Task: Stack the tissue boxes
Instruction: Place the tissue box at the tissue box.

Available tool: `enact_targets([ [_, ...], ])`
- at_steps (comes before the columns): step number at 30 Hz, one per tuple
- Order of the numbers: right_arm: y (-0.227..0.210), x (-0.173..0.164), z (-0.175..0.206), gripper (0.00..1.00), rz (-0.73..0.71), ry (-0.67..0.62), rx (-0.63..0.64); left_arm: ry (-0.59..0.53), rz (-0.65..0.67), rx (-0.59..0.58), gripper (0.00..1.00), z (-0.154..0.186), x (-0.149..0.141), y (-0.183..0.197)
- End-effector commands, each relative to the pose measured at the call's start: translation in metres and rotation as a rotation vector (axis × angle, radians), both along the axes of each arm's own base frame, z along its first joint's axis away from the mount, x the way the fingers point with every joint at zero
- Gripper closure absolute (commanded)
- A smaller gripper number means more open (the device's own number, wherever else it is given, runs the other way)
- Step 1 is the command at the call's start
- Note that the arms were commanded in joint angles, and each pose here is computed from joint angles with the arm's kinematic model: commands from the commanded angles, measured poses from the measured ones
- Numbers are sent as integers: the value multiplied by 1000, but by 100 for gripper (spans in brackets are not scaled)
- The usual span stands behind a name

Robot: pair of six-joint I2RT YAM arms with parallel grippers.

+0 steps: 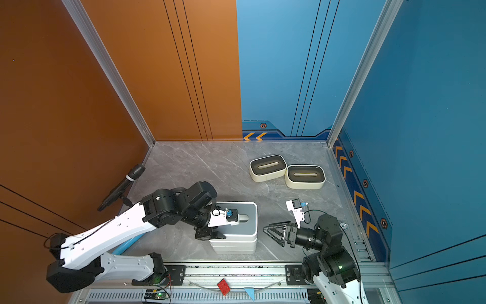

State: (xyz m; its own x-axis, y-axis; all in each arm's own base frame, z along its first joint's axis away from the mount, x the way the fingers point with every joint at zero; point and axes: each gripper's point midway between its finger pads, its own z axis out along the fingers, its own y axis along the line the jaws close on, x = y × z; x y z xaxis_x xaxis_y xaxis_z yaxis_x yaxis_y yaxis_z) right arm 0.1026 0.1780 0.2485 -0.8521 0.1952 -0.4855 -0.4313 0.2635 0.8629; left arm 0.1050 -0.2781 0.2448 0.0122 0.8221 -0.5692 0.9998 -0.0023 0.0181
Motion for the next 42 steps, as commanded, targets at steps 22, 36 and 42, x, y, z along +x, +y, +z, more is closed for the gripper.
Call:
enact_targets([
  [22,2,8,14,0,-11,-31,-4,-5,-22,-49,35,15,-8,-1],
  [36,1,18,29,0,-33,-63,-37,-22,-25,-89,26,30,-7,-3],
  [42,-4,31,41,0,-89,-99,-56,-36,-28,-169,2,56,-7,-11],
])
